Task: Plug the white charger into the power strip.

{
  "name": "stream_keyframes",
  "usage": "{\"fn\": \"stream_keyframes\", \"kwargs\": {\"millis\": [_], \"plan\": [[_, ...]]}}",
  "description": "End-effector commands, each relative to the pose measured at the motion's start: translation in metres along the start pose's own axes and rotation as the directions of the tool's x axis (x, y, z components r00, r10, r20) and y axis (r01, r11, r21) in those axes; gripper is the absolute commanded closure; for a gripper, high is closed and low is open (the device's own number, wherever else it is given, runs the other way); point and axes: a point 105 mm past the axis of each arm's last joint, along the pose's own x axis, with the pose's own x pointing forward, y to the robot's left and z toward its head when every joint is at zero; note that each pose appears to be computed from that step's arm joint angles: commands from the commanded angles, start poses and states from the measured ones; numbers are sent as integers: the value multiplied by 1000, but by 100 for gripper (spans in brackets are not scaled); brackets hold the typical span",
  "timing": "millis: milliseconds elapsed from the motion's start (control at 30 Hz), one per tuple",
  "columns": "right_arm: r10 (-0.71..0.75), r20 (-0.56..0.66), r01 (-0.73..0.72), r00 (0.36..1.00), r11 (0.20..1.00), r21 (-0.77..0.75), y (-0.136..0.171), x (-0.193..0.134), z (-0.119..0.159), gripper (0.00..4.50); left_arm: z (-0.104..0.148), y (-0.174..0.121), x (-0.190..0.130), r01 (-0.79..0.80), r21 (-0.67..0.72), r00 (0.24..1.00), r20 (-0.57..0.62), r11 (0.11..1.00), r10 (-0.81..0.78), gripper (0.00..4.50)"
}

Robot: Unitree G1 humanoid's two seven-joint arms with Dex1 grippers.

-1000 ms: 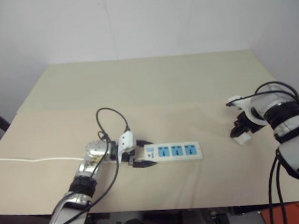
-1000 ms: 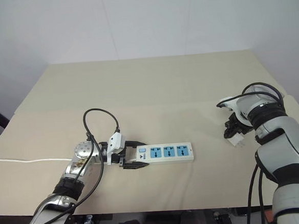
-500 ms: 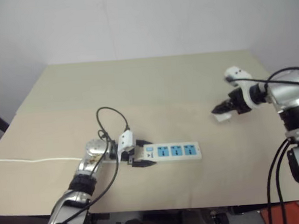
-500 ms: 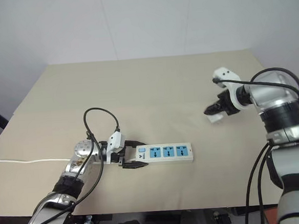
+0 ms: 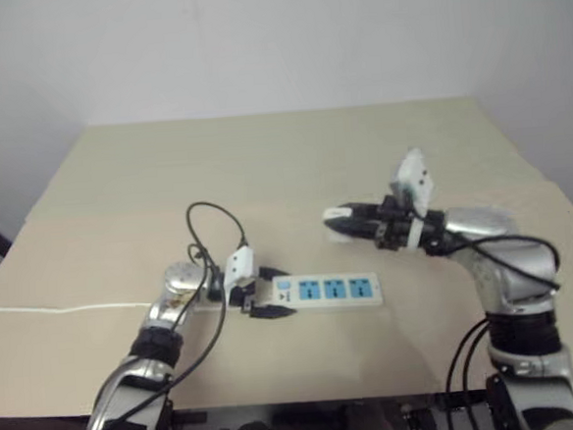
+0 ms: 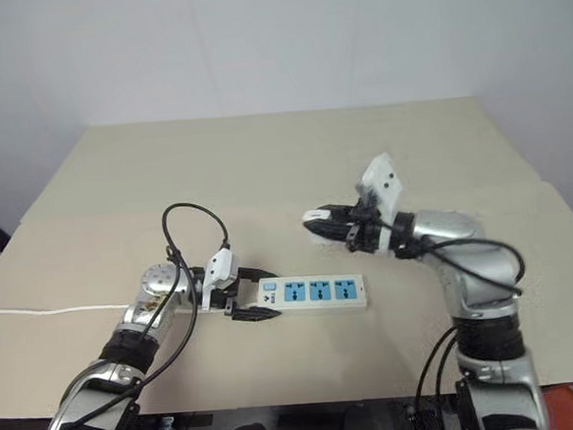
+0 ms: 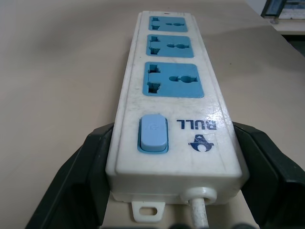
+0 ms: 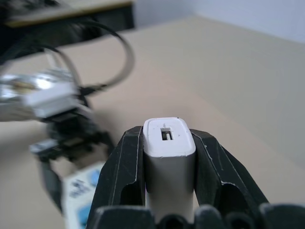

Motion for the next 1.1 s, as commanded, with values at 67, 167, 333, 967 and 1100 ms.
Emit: {"fn": "stream_keyframes", "kwargs": {"millis": [67,167,333,967,1100], "plan": [[86,70,-82,994,995,-62,14,14,3,337,-9,-2,-4,12,-15,998,-57,1000,-13,121],[133,66,-130,989,991,-42,19,20,-8,337,-9,-3,-4,14,-13,998,-63,1000,-14,121],[195,38,-193,980,980,-43,26,26,-24,337,-10,-5,-4,16,-17,998,-65,1000,-17,121],[210,1,-209,978,975,-71,23,45,-57,337,-11,-13,-2,11,-34,998,-59,999,-13,121],[210,-22,-211,977,974,-85,19,41,-65,337,-11,-14,-3,12,-36,998,-60,999,-14,121]]}}
